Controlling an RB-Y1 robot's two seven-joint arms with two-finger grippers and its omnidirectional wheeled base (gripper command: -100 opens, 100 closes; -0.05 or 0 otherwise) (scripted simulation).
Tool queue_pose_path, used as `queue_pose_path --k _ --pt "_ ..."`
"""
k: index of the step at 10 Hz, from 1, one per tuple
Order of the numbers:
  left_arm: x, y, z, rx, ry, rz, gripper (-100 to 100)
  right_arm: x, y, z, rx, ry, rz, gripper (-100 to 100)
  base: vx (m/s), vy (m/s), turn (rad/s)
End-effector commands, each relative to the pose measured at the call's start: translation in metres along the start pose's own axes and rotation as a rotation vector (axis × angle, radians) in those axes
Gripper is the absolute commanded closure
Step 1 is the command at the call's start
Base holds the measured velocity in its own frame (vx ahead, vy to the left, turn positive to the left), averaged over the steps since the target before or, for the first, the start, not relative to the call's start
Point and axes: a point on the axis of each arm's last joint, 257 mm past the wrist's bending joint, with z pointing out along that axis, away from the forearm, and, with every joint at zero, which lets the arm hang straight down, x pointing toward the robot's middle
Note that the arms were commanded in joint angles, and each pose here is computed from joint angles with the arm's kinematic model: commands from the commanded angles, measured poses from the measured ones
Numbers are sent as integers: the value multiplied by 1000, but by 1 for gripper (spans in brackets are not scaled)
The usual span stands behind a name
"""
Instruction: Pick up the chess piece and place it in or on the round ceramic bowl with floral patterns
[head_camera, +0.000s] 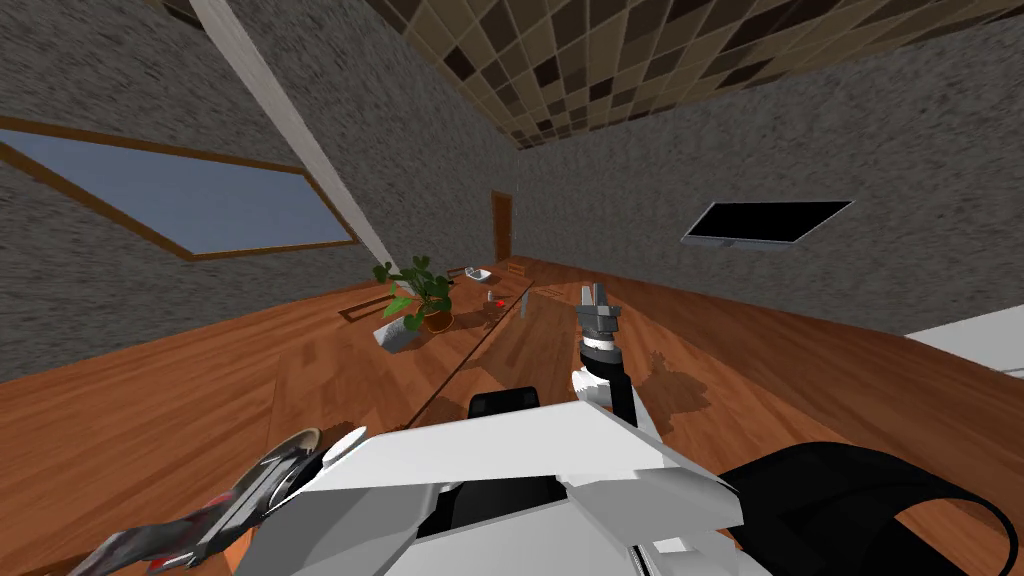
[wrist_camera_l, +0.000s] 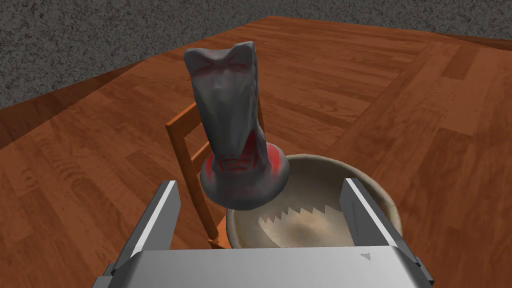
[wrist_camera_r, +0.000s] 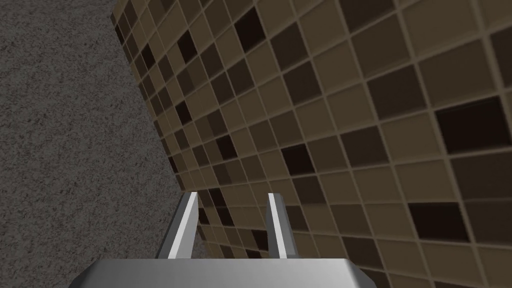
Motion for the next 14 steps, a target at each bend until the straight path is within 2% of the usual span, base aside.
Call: queue_pose_path --k 1,3,4,5,6,7,8,9,10,11,12,14 --pt "8 53 -22 -97 4 7 -100 0 0 0 0 0 0 0 37 34 421" --pt "13 55 -21 -99 12 1 -100 0 0 0 0 0 0 0 28 19 246" --pt "19 101 -46 -183 17 4 -100 0 0 0 0 0 0 0 35 34 345" --pt "24 103 -46 -184 25 4 -100 0 0 0 0 0 0 0 39 26 402" --pt "33 147 -73 -266 35 3 -100 0 0 0 0 0 0 0 47 32 428" --pt "29 145 -74 -265 30 17 -100 0 0 0 0 0 0 0 42 24 424" --pt "35 147 -73 -266 39 10 -100 0 0 0 0 0 0 0 22 1 113" --pt "46 188 -104 -347 53 12 -100 0 0 0 0 0 0 0 32 21 342" --pt "55 191 -103 -347 67 1 -100 0 0 0 0 0 0 0 39 21 418" --pt "67 228 -136 -425 82 -2 -100 0 0 0 0 0 0 0 54 24 394" --pt "75 229 -136 -425 94 -4 -100 0 0 0 0 0 0 0 52 15 407" --pt "73 228 -135 -421 93 -6 -100 0 0 0 0 0 0 0 17 -1 72"
